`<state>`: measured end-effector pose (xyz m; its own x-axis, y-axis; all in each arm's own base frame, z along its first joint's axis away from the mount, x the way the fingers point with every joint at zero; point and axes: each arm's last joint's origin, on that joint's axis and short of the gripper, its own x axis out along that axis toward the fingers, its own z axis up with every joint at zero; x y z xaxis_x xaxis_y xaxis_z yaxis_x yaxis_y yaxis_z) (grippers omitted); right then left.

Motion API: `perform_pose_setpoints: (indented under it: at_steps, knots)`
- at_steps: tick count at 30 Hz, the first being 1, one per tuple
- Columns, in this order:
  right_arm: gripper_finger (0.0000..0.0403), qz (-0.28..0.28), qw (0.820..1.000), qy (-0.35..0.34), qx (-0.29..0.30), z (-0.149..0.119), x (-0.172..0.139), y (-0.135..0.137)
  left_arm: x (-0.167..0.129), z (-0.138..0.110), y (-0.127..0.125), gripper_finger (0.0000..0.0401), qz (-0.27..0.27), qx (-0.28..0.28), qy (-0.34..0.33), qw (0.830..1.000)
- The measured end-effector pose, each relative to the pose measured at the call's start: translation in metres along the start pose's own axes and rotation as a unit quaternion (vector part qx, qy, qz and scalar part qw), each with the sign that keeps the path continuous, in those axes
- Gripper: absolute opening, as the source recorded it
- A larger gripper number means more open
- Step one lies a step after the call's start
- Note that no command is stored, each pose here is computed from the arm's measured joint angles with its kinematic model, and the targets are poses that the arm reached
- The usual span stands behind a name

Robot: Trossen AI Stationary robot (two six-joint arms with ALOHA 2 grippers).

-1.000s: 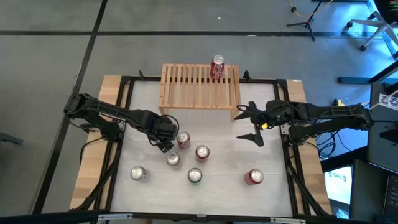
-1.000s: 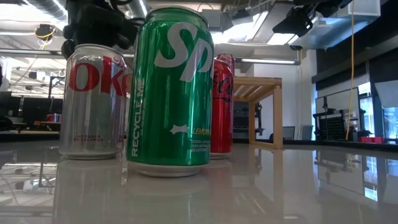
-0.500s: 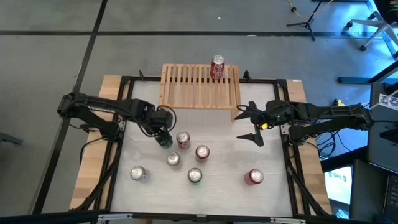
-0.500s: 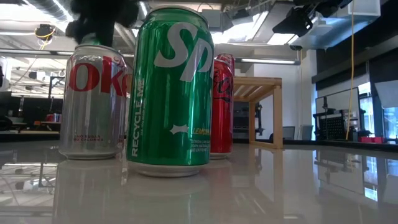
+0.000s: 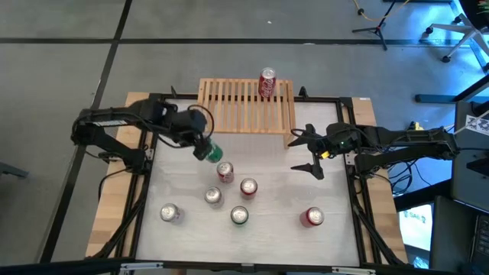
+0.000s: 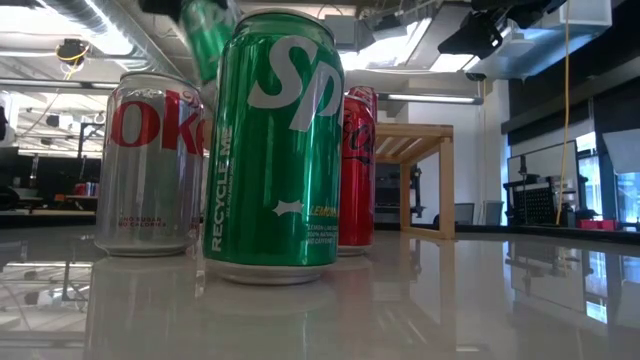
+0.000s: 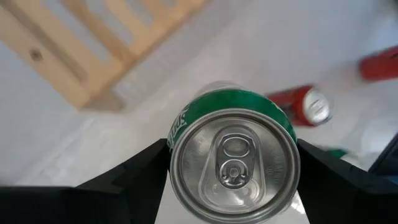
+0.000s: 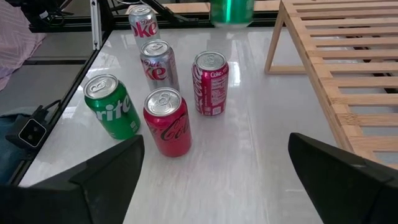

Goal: Place canned beverage on shelf
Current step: Put the top green soda can on the shelf

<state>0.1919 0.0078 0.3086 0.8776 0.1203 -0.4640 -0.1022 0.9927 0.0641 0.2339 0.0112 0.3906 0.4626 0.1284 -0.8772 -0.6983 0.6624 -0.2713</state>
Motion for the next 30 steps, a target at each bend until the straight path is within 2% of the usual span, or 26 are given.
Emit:
perform_pose_setpoints:
  at_steps: [7, 11, 17, 21, 27, 30]
  knots:
    - [0.0392, 0.0, 1.0, 0.0, 0.0, 0.0, 0.0, 0.0, -0.026, 0.019, 0.006, 0.0279, -0.024, -0.014, -0.048, 0.998]
    - [0.0392, 0.0, 1.0, 0.0, 0.0, 0.0, 0.0, 0.0, -0.034, 0.029, 0.006, 0.0279, -0.028, -0.004, -0.065, 0.997]
    - [0.0392, 0.0, 1.0, 0.0, 0.0, 0.0, 0.0, 0.0, -0.032, 0.057, -0.002, 0.0279, -0.033, 0.036, -0.067, 0.997]
    - [0.0392, 0.0, 1.0, 0.0, 0.0, 0.0, 0.0, 0.0, -0.025, 0.078, -0.001, 0.0279, -0.012, 0.055, -0.047, 0.997]
    - [0.0392, 0.0, 1.0, 0.001, 0.0, 0.0, 0.0, 0.0, -0.016, 0.105, 0.008, 0.0279, 0.004, 0.056, -0.015, 0.998]
    - [0.0392, 0.0, 1.0, 0.001, 0.0, 0.0, 0.0, 0.0, -0.016, 0.119, 0.015, 0.0279, 0.0, 0.055, -0.022, 0.998]
